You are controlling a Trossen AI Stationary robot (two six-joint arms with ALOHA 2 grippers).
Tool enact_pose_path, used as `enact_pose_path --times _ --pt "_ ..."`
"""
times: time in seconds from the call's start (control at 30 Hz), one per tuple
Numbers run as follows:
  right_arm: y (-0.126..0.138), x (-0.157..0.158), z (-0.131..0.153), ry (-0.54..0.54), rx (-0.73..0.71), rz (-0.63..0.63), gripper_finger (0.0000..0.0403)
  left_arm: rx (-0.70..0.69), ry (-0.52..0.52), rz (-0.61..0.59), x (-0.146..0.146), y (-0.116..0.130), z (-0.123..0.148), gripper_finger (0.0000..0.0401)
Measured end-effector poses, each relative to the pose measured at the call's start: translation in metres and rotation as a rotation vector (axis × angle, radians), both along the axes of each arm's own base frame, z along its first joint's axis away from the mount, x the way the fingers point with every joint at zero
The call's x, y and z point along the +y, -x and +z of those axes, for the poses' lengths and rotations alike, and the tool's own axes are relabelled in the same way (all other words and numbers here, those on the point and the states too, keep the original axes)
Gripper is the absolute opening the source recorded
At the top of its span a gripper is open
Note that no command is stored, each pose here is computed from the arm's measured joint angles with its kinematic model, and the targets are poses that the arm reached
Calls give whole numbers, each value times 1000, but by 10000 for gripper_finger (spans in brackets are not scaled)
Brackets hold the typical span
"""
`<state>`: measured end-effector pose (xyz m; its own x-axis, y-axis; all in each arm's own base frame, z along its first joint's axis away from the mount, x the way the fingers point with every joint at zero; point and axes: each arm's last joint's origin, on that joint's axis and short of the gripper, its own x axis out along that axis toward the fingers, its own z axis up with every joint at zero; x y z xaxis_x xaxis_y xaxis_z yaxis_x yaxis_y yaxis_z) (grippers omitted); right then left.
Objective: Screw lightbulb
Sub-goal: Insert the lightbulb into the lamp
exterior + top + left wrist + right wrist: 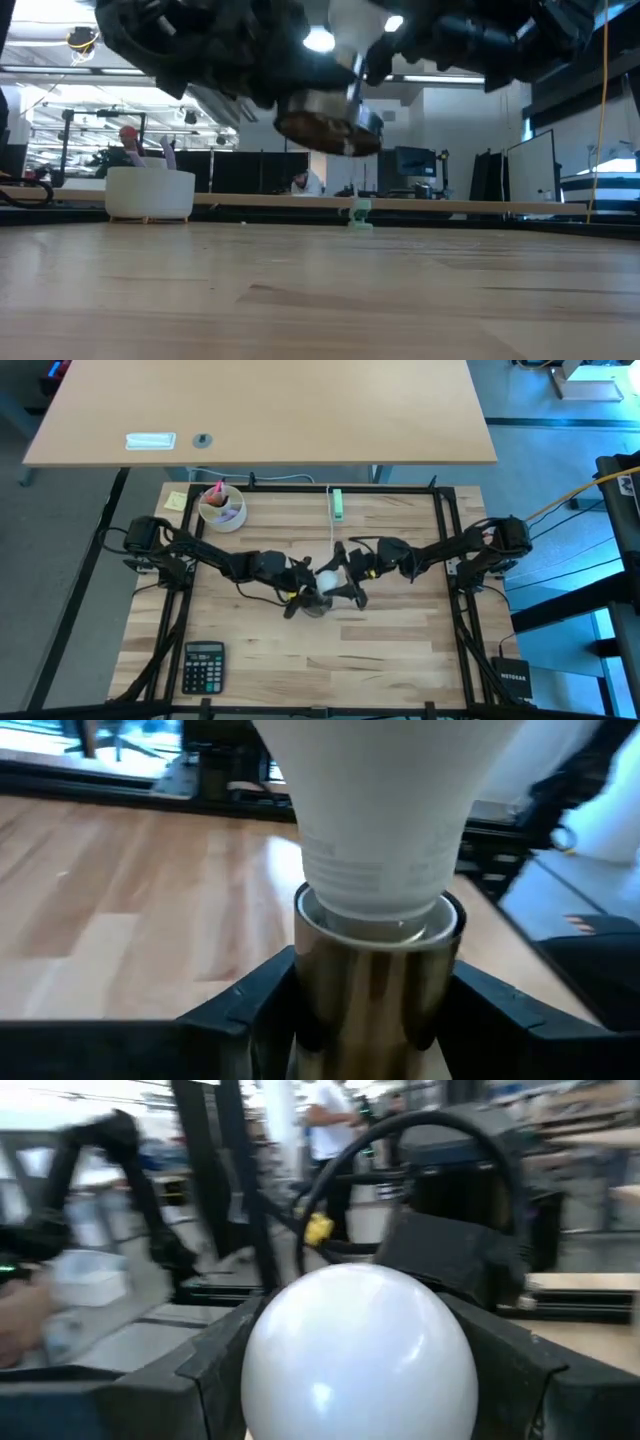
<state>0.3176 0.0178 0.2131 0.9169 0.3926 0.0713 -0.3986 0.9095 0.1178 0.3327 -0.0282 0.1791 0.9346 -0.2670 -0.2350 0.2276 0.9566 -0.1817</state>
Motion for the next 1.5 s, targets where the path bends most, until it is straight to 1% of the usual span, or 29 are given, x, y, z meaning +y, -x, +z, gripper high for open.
enact_pose_path --times 0.13,0.2,0.33,0.53,0.7,0.9,1.0,1.2,1.5 --pt "-7 2 5 -9 52 60 271 9 5 -50 -5 -2 2 183" --pt "-9 3 8 -5 49 77 271 11 -3 -66 -8 -4 5 177" --pt "-9 3 9 2 34 68 271 -4 -6 -72 -9 -5 8 171" --pt "-8 3 14 12 -31 61 271 -38 11 -74 -9 -5 12 174" --pt "-6 4 25 -22 -113 127 271 -118 69 -138 -10 -4 28 169" --pt "-6 5 27 -32 -117 147 271 -121 93 -138 -10 -3 31 172" --pt "-6 5 25 -26 -103 141 271 -117 92 -130 -10 -3 30 169" --pt "-7 4 23 -22 -81 98 271 -104 89 -70 -9 -3 29 162" --pt "-9 0 17 -34 -24 -54 271 -51 98 72 -5 -2 26 163"
